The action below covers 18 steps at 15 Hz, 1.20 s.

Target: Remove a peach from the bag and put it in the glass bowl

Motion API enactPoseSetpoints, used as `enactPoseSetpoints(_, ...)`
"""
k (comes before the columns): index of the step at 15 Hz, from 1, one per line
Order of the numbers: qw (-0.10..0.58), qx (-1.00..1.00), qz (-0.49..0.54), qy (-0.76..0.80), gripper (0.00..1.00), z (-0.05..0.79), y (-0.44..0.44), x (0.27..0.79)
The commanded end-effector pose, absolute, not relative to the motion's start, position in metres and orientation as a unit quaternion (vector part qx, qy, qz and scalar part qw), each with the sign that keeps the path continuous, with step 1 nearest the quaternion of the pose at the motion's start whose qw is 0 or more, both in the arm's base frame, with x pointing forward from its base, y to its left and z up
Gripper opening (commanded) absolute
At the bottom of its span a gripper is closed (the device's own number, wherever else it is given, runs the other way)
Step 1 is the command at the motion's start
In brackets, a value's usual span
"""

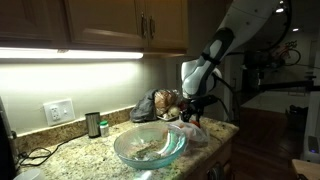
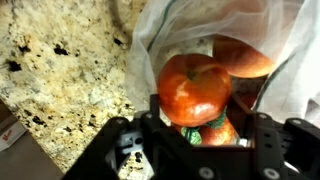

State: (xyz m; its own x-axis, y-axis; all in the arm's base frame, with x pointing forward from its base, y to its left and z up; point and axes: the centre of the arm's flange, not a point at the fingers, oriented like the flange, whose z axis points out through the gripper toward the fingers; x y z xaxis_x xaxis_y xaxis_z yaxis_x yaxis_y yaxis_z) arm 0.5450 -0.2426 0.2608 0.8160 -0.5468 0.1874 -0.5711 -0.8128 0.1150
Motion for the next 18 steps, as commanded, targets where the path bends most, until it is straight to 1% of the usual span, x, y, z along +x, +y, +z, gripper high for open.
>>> enactPoseSetpoints(1,0.085,0.949,0.091,-0.29,0.43,0.278,-0.234,0.532)
enactPoseSetpoints(18,0.089,0.951,0.11,-0.274,0.43,0.297,-0.222,0.538)
